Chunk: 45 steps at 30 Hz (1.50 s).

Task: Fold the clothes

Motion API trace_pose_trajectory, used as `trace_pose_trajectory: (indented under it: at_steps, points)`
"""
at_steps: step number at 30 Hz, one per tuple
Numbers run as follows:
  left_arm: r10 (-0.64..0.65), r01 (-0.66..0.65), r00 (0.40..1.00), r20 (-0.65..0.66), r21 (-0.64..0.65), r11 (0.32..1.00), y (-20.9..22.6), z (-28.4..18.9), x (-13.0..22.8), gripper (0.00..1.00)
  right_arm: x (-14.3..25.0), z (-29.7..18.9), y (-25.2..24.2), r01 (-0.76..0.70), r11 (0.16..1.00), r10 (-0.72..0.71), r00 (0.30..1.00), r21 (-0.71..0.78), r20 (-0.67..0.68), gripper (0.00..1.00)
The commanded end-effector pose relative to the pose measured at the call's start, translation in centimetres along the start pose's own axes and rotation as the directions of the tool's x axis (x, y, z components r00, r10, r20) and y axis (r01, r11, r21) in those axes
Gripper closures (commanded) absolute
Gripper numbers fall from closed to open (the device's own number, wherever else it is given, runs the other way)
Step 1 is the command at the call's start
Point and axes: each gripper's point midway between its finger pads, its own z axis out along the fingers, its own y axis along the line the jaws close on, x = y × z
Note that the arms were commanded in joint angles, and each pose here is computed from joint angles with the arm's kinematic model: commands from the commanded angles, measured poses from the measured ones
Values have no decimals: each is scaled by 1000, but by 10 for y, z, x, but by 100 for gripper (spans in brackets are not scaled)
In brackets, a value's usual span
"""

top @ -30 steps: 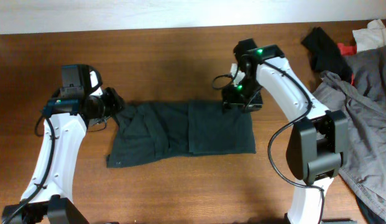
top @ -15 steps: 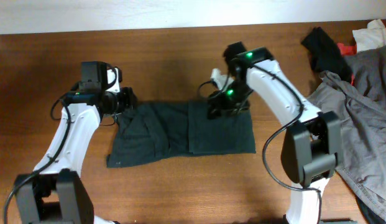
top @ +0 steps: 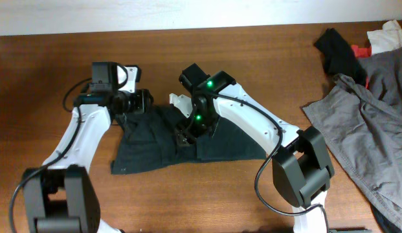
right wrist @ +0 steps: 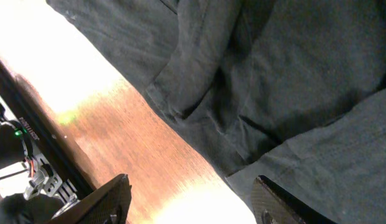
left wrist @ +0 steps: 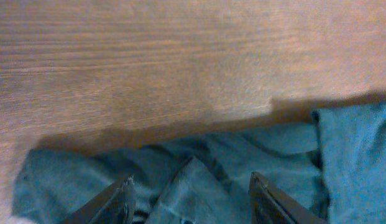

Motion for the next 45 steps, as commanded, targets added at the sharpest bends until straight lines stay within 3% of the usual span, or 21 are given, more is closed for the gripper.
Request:
trace_pose_trajectory:
  at_steps: [1,16,21,33,42,45]
  points:
    - [55,-55,998,-39,-1,998,4,19,9,41,-3,0,0,15,1000,-15,1000,7,4,34]
    - [55,-53,990,-128,17,998,10,51,34,43,4,-2,-18,-1,995,3,1000,96,-23,34]
    - [53,-51,990,-134,18,999,9,51,35,64,4,-2,-20,-1,994,4,1000,107,-24,33]
    - [50,-48,988,-144,20,999,9,51,38,69,5,-2,-20,-2,994,4,1000,107,-25,33]
    - [51,-46,986,-157,35,998,6,50,41,92,6,-3,-24,-4,992,7,999,125,-31,33]
    - [47,-41,983,-177,36,998,6,47,43,97,6,-3,-24,-4,992,8,999,125,-32,39]
